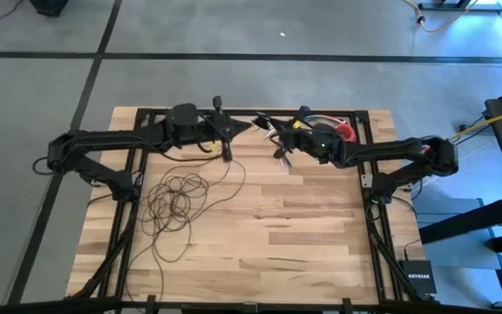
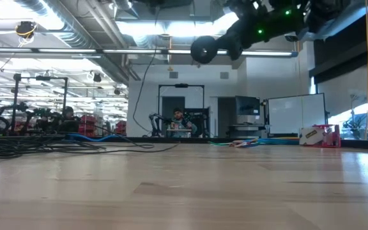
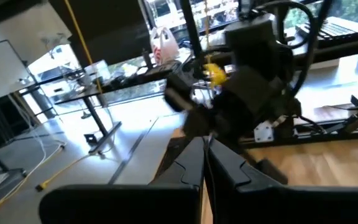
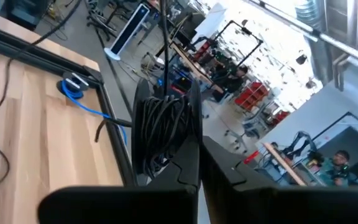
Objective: Coiling cords
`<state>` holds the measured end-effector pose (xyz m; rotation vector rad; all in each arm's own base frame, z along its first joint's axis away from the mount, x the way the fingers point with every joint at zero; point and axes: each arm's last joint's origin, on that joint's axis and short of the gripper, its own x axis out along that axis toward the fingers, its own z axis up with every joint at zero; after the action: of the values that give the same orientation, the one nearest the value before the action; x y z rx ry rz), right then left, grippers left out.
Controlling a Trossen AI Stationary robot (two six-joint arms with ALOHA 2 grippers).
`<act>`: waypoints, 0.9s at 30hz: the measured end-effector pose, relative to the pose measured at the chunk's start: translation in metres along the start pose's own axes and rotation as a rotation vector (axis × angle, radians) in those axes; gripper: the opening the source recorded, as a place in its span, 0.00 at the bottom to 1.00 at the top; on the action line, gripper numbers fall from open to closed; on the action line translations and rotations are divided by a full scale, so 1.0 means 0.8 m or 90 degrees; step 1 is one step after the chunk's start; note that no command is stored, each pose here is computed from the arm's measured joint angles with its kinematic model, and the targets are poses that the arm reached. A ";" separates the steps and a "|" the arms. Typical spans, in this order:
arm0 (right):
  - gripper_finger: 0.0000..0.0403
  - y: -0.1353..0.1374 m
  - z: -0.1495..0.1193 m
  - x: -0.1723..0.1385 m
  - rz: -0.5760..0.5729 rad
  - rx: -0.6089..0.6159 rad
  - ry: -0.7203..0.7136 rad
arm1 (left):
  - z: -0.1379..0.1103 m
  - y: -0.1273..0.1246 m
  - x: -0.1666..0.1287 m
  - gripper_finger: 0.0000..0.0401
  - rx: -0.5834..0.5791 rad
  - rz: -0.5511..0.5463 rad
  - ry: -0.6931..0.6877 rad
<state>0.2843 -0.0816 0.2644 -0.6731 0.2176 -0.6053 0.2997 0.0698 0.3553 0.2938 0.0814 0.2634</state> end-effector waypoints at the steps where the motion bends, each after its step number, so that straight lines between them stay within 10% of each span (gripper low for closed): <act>1: 0.02 0.001 0.001 0.003 0.000 0.009 0.000 | -0.003 -0.004 0.005 0.00 0.000 -0.005 -0.001; 27: 0.02 -0.034 0.056 0.009 0.032 0.125 -0.136 | -0.106 -0.048 0.085 0.01 0.078 0.057 0.188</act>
<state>0.2947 -0.0791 0.3162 -0.5363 -0.0233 -0.4947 0.3648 0.0758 0.2600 0.3789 0.3775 0.3907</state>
